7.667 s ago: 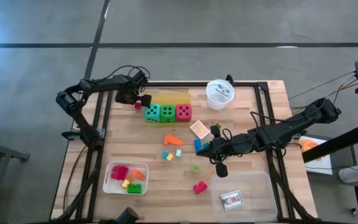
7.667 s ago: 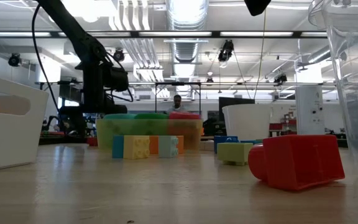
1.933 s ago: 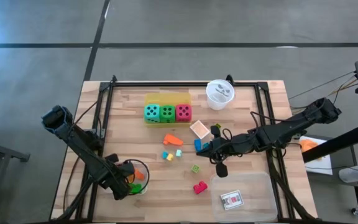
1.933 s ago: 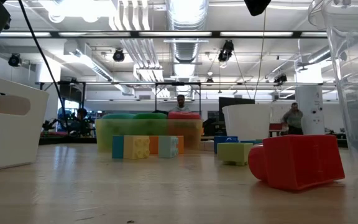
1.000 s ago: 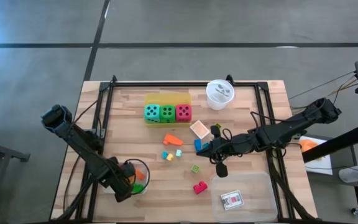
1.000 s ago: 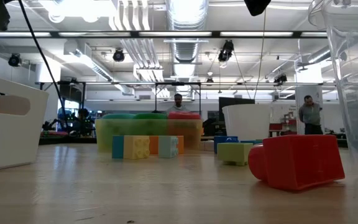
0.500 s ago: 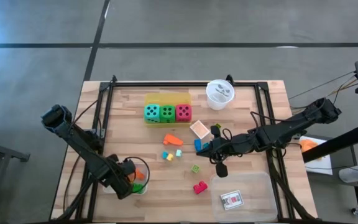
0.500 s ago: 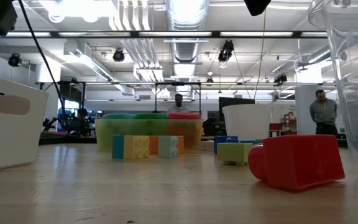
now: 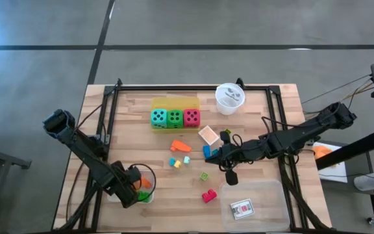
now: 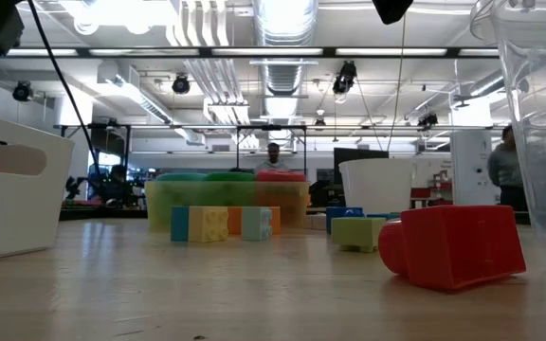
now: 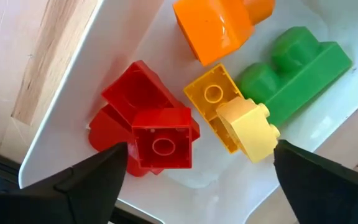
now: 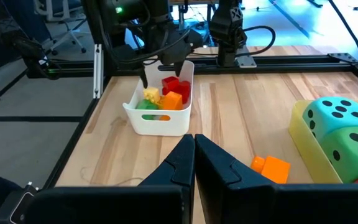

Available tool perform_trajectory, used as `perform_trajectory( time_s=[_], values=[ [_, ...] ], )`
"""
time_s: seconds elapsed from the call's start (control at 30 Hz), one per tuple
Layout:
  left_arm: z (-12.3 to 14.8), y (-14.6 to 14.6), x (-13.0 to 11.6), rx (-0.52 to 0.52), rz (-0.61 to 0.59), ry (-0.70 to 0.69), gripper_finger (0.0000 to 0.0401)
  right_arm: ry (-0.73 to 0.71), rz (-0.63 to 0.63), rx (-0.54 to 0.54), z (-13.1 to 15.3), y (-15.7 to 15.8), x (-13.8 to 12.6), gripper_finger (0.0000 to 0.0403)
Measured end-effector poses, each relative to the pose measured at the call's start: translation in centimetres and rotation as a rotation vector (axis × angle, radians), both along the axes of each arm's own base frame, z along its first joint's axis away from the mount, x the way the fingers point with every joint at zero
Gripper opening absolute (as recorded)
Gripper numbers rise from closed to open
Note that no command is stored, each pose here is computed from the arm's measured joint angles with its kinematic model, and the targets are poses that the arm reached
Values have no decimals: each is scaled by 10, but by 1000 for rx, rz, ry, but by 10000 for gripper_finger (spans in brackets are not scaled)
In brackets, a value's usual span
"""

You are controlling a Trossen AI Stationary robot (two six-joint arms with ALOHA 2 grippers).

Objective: Pick & Place Toys
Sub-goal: Put the blue deck of cards into the transparent bin

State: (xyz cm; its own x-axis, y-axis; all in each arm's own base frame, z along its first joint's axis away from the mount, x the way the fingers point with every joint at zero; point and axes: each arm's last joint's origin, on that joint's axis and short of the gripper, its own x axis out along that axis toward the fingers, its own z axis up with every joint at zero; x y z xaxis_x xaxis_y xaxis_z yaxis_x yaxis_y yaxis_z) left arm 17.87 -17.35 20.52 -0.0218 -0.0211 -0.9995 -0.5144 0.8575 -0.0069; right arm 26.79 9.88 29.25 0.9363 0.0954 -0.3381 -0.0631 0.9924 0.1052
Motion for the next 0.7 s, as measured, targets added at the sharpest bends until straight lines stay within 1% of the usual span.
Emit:
perform_trajectory(
  time_s=[0.1, 0.2, 0.33, 0.43, 0.6, 0.67, 0.7],
  values=[
    [0, 0, 0, 0, 0, 0, 398, 0, 0, 0, 0, 0, 0, 9],
    [0, 0, 0, -2, -11, 0, 389, 0, 0, 0, 0, 0, 0, 9],
    [1, -2, -1, -62, -132, 40, 374, -1, 0, 0, 0, 0, 0, 9],
    [3, -2, -3, -107, -175, 71, 368, 0, 0, 0, 0, 0, 0, 9],
    [8, 3, -7, -101, -182, 77, 368, 0, -1, 0, 0, 0, 0, 9],
    [10, 4, -7, -76, -180, 44, 368, 0, -1, 0, 0, 0, 0, 9],
    [10, 6, -5, -45, -176, 12, 368, 0, -1, 0, 0, 0, 0, 9]
  ],
)
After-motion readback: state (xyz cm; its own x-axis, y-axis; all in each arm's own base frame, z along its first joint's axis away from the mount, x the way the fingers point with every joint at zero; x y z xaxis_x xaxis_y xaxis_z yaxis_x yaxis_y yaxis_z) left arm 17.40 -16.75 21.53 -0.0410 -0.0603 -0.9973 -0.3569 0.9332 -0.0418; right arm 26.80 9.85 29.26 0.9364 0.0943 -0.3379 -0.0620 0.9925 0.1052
